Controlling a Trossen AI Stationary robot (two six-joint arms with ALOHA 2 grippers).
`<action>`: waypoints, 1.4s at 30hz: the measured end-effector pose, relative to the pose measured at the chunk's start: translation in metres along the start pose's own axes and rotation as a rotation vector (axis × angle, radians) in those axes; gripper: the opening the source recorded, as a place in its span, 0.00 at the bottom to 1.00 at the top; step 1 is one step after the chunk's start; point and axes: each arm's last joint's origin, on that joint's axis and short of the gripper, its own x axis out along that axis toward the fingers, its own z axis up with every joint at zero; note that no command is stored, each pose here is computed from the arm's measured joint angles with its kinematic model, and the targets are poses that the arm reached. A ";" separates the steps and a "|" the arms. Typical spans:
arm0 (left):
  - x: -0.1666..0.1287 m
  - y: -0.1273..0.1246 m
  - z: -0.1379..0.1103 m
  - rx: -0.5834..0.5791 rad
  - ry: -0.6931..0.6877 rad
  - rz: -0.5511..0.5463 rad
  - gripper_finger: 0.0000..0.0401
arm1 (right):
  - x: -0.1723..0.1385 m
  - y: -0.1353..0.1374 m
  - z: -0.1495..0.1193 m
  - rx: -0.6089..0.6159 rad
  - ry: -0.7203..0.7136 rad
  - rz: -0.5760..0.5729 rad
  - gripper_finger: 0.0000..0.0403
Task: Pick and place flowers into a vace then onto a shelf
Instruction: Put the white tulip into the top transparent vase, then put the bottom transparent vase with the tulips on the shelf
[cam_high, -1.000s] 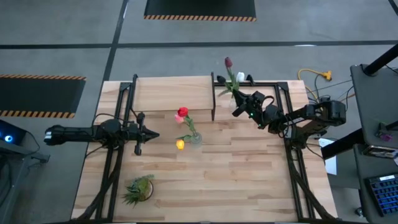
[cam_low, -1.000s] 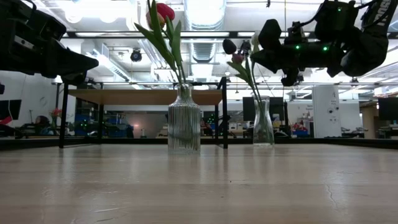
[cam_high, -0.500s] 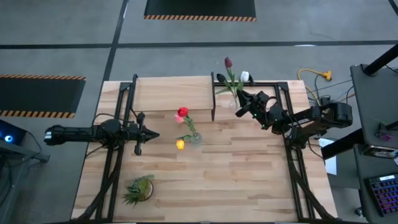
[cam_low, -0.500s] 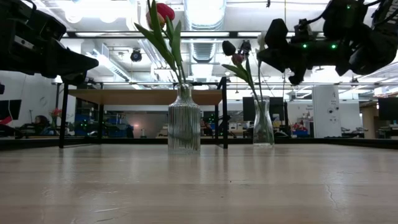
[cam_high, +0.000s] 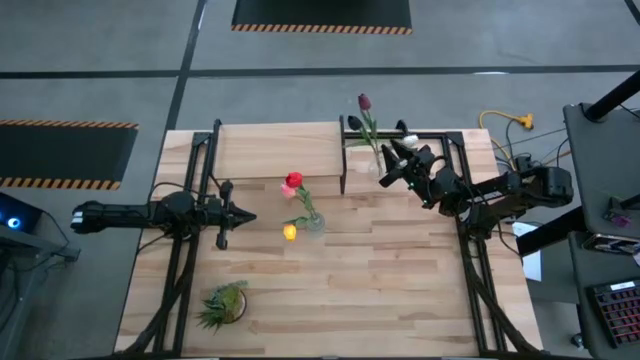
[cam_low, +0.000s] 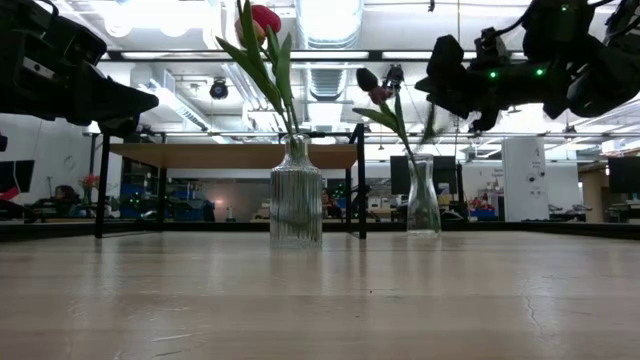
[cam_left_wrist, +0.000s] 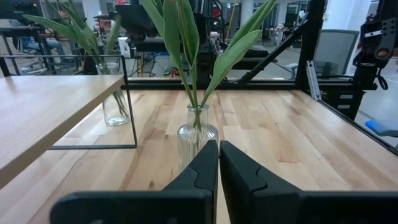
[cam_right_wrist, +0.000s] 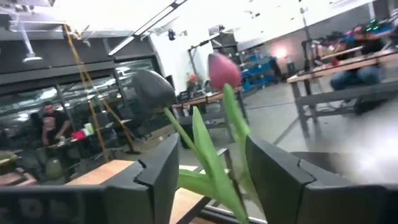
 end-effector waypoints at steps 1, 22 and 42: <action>0.000 0.000 0.000 0.000 0.000 0.000 0.00 | 0.000 0.000 0.000 -0.005 -0.003 -0.012 0.44; 0.000 0.000 0.000 0.000 0.000 0.000 0.00 | -0.019 0.015 0.012 -0.105 0.205 0.433 0.50; 0.000 0.000 0.000 0.000 0.000 0.000 0.00 | -0.075 0.008 0.007 -0.126 0.434 0.800 0.21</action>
